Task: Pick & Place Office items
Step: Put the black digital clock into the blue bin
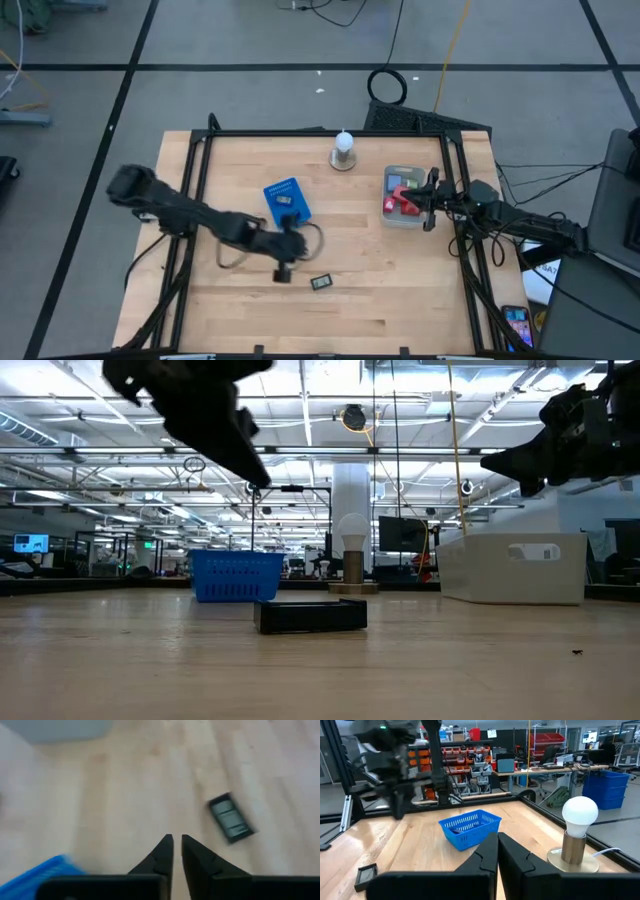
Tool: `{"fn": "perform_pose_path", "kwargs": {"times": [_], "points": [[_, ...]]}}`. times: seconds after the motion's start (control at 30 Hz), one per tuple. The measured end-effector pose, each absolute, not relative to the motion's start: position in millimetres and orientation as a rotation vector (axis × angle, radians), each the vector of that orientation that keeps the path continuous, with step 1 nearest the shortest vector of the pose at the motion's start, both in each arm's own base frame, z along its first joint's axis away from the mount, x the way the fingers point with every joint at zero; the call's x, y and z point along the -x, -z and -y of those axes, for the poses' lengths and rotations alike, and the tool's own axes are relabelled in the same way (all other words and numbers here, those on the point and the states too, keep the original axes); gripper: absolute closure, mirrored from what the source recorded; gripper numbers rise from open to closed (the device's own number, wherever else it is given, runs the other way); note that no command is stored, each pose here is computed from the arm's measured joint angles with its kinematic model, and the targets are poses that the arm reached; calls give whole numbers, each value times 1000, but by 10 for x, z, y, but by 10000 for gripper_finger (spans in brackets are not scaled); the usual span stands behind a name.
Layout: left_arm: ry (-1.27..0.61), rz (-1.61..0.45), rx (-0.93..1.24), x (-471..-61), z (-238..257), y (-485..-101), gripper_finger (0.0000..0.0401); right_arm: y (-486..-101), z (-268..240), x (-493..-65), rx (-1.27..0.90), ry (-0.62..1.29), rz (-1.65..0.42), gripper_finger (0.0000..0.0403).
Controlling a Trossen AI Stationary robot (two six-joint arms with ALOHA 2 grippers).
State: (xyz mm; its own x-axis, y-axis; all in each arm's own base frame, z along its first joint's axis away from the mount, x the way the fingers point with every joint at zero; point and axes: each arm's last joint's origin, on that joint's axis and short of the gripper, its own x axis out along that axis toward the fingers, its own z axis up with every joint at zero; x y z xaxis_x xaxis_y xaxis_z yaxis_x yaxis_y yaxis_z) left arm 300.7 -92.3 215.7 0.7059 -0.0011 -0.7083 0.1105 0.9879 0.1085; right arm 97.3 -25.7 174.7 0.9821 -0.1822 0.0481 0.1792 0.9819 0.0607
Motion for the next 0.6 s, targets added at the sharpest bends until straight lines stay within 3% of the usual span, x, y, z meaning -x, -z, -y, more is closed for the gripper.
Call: {"fn": "perform_pose_path", "kwargs": {"times": [0.23,0.37,0.6], "points": [[46,-971,22,-3614,1202,-1980,262,-1713,257,-974,-86,182,21,403],[47,-1108,-12,-3798,1311,-1792,188,-1702,257,-975,-104,182,12,403],[170,-1168,66,-4037,1489,-1629,75,-1691,257,-974,-104,184,1,403]]}}
